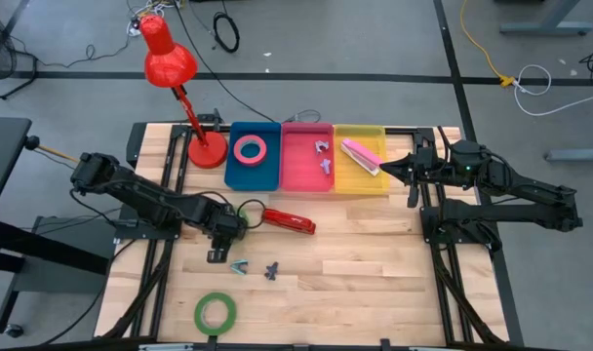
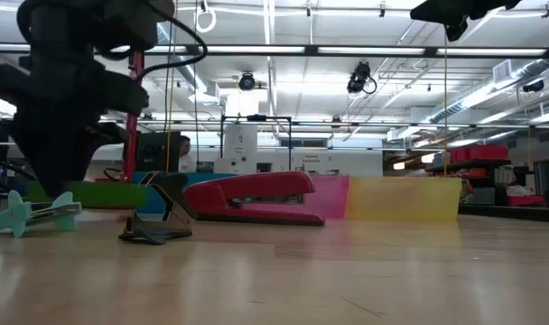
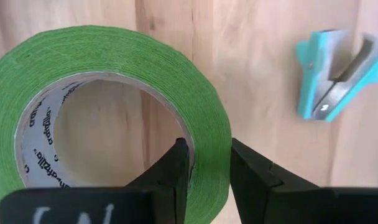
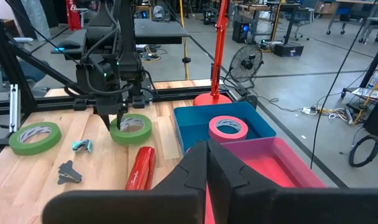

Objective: Pick and place Stapler, Stapler remover, tape
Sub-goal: Put the green tape into the blue bin

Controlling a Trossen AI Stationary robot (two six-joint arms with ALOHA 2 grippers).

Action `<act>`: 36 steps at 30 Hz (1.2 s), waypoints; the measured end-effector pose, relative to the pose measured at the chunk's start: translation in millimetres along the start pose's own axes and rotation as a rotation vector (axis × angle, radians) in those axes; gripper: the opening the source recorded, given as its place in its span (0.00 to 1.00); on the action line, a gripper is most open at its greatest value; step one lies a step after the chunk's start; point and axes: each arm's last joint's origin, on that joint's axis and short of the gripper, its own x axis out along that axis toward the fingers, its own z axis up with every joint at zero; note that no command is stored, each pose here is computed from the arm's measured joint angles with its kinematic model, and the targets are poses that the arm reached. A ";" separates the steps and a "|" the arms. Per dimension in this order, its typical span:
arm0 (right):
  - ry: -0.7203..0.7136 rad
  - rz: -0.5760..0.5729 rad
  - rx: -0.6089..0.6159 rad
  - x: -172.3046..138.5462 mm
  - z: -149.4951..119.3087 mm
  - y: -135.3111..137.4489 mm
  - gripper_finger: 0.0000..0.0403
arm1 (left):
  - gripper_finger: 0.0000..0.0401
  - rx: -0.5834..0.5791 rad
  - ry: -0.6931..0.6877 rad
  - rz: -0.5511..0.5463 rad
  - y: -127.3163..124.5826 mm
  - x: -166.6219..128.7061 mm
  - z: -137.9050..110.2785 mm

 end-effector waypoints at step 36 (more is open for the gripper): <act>0.000 0.000 0.000 0.1 0.0 0.0 0.02 | 0.24 0.040 -0.188 0.329 84.8 -102.0 66.5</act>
